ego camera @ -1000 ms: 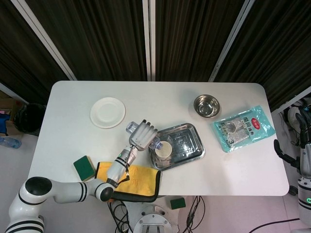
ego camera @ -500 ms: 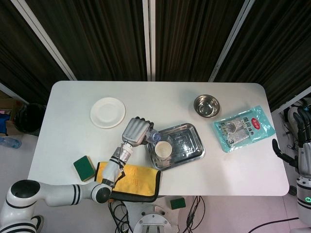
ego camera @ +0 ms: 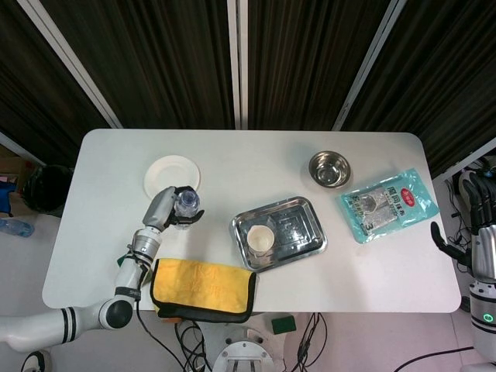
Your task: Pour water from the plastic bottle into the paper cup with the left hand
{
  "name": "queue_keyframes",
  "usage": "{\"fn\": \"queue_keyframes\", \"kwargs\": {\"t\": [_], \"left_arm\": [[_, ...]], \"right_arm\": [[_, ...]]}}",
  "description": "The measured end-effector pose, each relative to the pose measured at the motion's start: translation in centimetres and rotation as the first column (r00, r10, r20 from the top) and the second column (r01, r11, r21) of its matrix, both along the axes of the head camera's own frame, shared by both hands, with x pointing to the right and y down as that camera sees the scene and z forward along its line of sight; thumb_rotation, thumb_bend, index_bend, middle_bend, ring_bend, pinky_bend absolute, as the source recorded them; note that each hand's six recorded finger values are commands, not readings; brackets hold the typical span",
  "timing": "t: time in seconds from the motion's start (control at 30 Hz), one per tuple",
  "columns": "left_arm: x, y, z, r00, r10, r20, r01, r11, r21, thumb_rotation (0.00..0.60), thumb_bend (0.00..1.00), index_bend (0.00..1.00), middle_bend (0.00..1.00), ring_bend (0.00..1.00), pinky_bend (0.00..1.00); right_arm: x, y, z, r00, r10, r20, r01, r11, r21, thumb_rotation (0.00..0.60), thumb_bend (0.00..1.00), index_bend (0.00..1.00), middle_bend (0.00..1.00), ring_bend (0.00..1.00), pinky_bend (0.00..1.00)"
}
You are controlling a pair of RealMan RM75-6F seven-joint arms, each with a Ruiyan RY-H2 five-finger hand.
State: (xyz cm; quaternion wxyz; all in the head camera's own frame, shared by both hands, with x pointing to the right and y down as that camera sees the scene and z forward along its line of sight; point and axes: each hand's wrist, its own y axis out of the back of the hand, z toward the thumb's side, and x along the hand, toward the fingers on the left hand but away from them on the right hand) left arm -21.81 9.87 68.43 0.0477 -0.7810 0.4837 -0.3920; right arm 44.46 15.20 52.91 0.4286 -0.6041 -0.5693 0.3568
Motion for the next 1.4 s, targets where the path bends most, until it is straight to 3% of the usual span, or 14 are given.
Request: {"fn": "queue_keyframes", "kwargs": {"t": [0.27,0.6,1.0,1.4], "left_arm": [[-3.5,0.8,1.0,0.99,-0.085,-0.116,0.096,0.992,0.085,0.6,0.47,0.82,0.77,0.54,0.56],[-7.1,2.4,4.4,0.992,-0.094,-0.083,0.105,0.984,0.145,0.6,0.45,0.82,0.77,0.54,0.56],[-7.5,3.3,6.9,0.988,-0.118,-0.104,0.127,0.988,0.091,0.6,0.45,0.82,0.76,0.54,0.56],[-7.5,3.6,8.1,0.985,-0.125,-0.123,0.136,0.987,0.084,0.6,0.45,0.81,0.75,0.53,0.56]], "right_arm": [[-0.1,0.2,0.5,1.0,0.003,-0.012,-0.004,1.0,-0.021,0.6,0.34,0.0,0.0,0.0,0.0],[-0.3,0.1,0.8,1.0,0.001,-0.02,-0.002,0.999,-0.036,0.6,0.34,0.0,0.0,0.0,0.0],[-0.3,0.1,1.1,1.0,0.008,-0.028,-0.009,0.999,-0.045,0.6,0.34,0.0,0.0,0.0,0.0],[-0.3,0.2,1.2,0.999,0.009,-0.035,-0.011,0.999,-0.049,0.6,0.34,0.0,0.0,0.0,0.0]]}}
